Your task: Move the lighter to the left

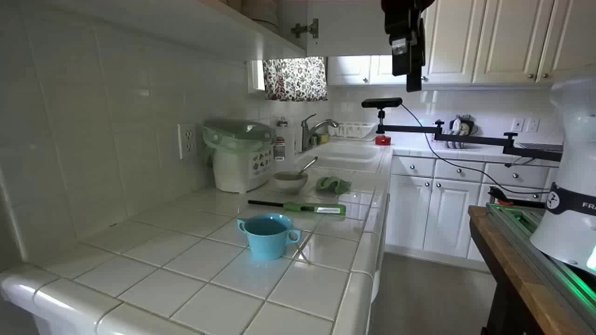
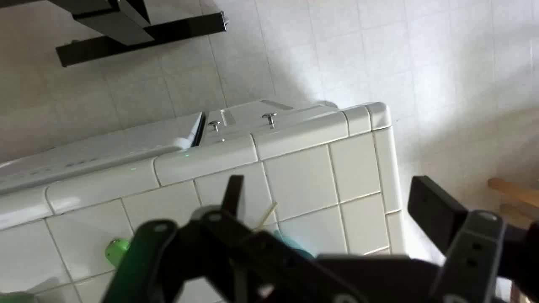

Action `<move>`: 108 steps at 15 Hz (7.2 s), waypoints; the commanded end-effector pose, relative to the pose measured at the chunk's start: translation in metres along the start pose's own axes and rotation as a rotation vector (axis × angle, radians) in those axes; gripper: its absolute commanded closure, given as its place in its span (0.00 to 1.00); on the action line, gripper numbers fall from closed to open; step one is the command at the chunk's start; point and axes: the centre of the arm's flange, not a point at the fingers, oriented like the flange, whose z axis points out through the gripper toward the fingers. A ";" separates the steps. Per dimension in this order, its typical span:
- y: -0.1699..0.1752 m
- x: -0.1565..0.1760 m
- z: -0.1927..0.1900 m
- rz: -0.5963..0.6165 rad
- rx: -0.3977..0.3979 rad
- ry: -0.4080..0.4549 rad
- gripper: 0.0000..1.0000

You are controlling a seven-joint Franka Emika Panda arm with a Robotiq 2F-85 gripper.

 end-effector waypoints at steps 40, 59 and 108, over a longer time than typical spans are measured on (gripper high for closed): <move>0.169 0.198 0.141 0.156 -0.168 0.114 0.00; 0.160 0.235 0.173 -0.172 -0.397 0.073 0.00; 0.138 0.264 0.272 -0.376 -0.621 0.086 0.84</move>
